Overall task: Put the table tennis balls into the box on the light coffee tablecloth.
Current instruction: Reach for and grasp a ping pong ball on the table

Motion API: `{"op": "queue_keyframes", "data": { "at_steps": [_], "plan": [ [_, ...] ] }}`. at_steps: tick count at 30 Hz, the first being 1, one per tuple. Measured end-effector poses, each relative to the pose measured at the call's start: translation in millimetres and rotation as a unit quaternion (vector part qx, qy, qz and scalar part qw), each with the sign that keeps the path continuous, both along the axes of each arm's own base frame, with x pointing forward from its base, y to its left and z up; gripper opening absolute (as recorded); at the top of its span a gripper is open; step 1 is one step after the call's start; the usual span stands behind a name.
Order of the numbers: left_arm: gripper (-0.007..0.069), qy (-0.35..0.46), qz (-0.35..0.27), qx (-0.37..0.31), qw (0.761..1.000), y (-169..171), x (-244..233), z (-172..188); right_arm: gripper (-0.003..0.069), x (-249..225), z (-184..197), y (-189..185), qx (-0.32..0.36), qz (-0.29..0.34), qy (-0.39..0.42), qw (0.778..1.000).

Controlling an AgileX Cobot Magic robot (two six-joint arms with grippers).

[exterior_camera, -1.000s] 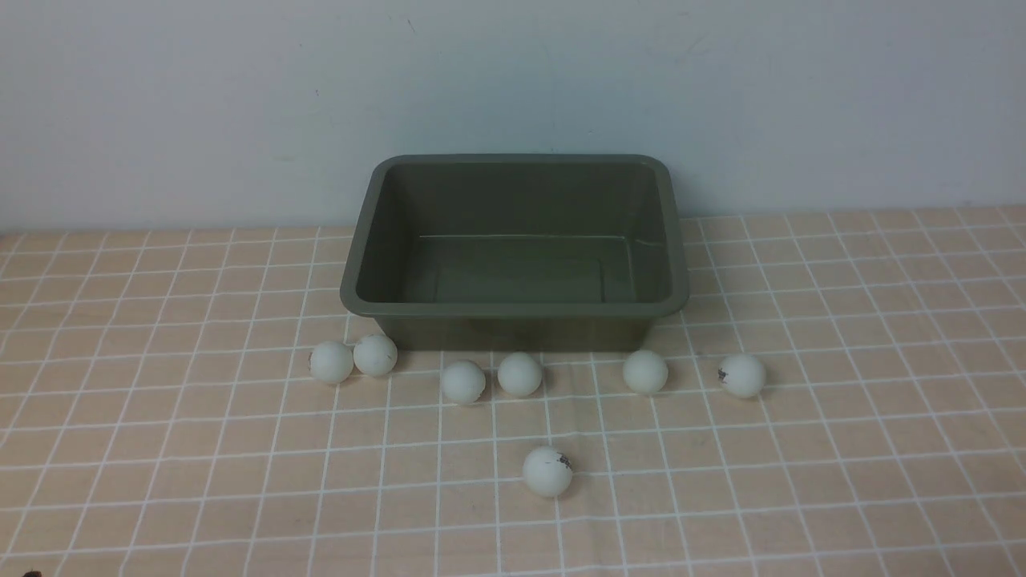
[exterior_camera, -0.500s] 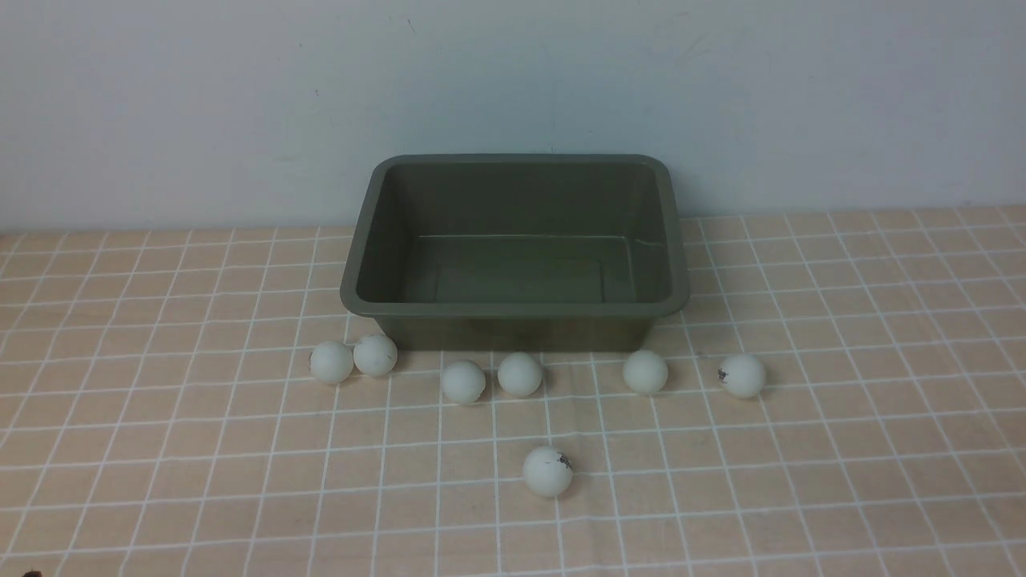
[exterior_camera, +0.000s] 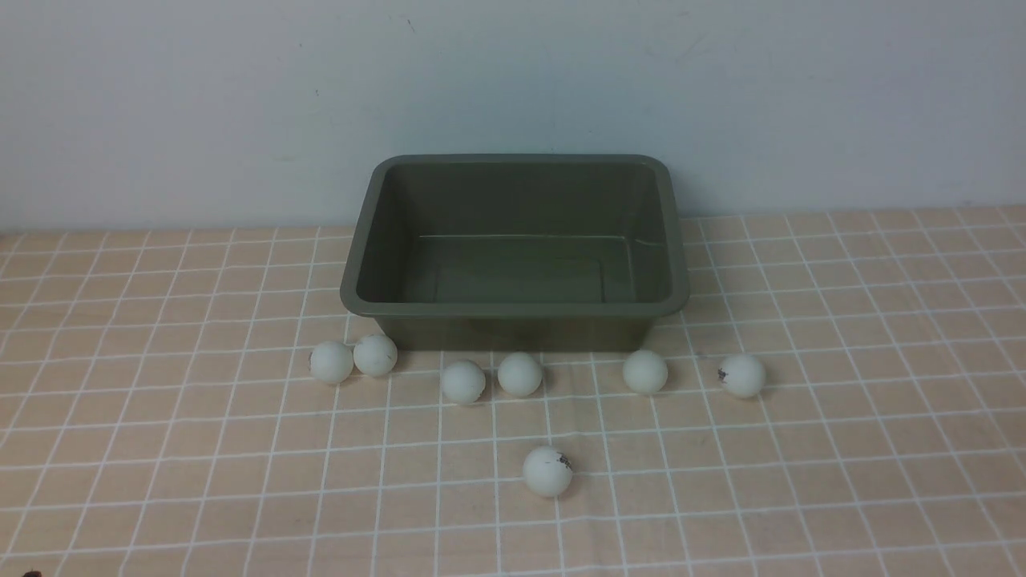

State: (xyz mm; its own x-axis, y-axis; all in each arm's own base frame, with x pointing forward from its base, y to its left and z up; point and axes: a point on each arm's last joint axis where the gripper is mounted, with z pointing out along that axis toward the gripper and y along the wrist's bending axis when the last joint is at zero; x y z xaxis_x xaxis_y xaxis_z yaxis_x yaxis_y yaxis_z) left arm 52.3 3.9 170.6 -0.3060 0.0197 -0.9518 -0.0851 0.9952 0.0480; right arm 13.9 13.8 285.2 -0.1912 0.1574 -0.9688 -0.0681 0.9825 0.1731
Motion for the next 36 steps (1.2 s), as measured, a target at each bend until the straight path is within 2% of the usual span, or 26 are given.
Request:
{"op": "queue_keyframes", "data": {
  "at_steps": [20, 24, 27, 36],
  "plan": [
    [0.0172, -0.009, 0.0, -0.006, 1.0, -0.3, 0.5, 1.2, 0.0181, 0.0, 1.0, 1.3, 0.011, 0.005, -0.004, 1.0],
    [0.0172, -0.088, 0.016, -0.123, 0.988, -2.3, 3.6, 13.0, 0.0181, 0.0, 1.0, 1.3, 0.011, 0.005, -0.004, 1.0],
    [0.0172, -0.115, 0.023, -0.18, 0.977, -2.7, 4.1, 17.4, 0.0181, 0.0, 1.0, 1.3, 0.011, 0.005, -0.004, 1.0],
    [0.0172, -0.142, 0.03, -0.261, 0.954, -3.2, 4.5, 21.8, 0.0181, 0.0, 0.7, 1.5, 0.012, 0.006, -0.003, 1.0]
  ]
}}
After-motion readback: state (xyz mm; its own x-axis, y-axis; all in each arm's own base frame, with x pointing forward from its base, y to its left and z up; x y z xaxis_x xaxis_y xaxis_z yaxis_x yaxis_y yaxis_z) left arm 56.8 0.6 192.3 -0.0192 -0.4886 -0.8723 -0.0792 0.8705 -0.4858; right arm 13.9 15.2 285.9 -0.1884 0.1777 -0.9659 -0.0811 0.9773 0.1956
